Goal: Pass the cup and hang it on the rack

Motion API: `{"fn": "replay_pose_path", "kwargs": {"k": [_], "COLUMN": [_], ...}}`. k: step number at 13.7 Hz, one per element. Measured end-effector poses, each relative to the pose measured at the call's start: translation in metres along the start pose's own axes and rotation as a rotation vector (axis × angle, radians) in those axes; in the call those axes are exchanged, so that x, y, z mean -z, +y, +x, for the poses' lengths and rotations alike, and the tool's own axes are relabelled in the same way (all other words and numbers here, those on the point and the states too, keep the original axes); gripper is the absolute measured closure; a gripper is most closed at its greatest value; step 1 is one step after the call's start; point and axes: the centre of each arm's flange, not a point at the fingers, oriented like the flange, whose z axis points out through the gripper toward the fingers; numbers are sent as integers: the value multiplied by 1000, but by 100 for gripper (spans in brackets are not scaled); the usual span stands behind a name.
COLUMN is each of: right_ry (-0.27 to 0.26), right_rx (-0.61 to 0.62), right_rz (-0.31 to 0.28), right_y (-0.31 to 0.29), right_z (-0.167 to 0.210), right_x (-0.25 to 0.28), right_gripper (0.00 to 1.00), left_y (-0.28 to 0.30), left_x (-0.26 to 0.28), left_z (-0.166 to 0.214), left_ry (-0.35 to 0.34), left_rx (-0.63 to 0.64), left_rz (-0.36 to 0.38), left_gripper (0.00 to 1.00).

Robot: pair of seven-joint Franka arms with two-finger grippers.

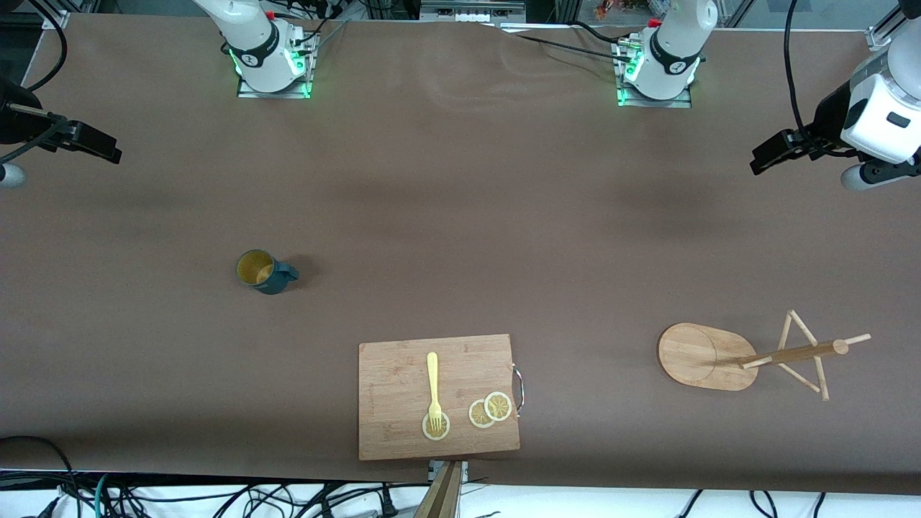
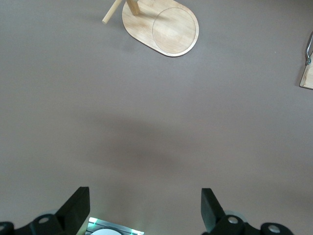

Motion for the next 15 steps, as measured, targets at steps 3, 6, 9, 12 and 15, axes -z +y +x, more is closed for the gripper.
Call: {"fn": "replay_pose_path", "kwargs": {"k": [3, 6, 9, 12, 15], "right_ry": [0, 0, 2, 2, 2], "right_rx": [-1, -1, -1, 0, 7], "right_rz": [0, 0, 1, 1, 1], "right_y": [0, 0, 0, 0, 1], "right_z": [0, 1, 3, 4, 4], "right_x": [0, 0, 1, 0, 0], "right_gripper": [0, 0, 0, 0, 0], "left_y": [0, 0, 0, 0, 0], "left_x": [1, 2, 2, 2, 2], "left_z": [0, 0, 0, 0, 0], "left_ry": [2, 4, 4, 4, 5], "left_rx": [0, 0, 0, -1, -2], "left_rz": [-1, -1, -1, -2, -2], "left_gripper": [0, 0, 0, 0, 0]}}
